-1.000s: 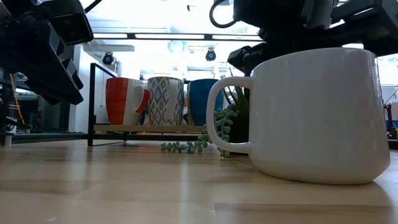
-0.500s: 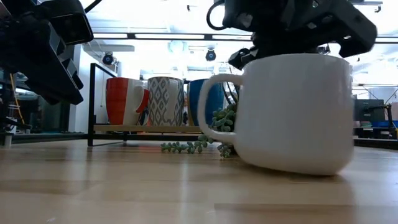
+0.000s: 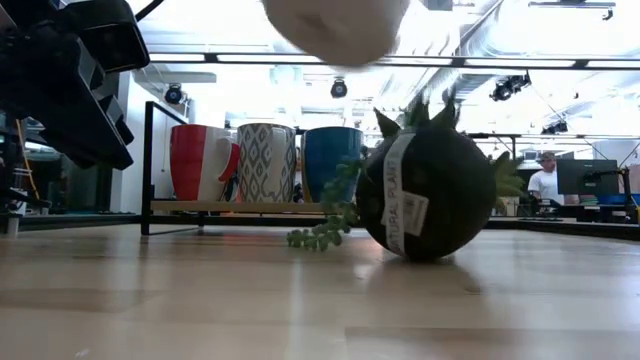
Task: Place coffee mugs
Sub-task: Put the white mug on the shelf
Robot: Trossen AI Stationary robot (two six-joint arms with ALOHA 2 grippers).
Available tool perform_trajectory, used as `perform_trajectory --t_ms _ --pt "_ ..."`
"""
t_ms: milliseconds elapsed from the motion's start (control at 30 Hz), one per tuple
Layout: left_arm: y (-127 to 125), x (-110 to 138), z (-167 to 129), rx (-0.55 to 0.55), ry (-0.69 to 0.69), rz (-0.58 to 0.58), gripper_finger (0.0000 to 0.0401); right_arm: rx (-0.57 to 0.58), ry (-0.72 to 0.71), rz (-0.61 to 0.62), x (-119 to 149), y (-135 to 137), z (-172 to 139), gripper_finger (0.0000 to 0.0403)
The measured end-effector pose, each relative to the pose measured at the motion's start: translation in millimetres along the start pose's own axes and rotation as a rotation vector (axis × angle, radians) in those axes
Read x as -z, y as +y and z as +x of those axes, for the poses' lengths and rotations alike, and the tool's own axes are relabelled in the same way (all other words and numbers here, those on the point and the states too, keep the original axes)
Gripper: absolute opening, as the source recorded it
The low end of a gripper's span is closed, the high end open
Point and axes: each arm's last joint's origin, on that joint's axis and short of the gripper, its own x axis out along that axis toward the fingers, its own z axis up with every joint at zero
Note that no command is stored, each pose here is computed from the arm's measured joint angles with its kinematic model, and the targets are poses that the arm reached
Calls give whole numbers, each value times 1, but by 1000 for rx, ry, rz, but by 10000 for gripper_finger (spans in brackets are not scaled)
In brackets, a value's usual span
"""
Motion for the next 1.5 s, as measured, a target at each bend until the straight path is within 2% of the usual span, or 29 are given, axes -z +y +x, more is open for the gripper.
perform_trajectory --t_ms 133,433,633,967,1200,1300,1500 --pt "0 0 0 0 0 32 87 5 -12 20 -10 -12 -13 0" --pt "0 0 0 -2 4 62 87 49 19 43 -6 -14 -6 0" --pt "0 1 0 -3 7 63 87 220 32 42 -4 -22 -8 0" --pt "0 0 0 -2 7 60 87 390 37 110 0 -31 -21 0" --pt "1 0 0 -4 6 61 87 659 22 154 6 -37 -38 0" --pt "1 1 0 -4 6 61 87 758 14 160 7 -45 -43 0" --pt "1 1 0 -7 11 63 87 846 84 191 13 -78 -39 0"
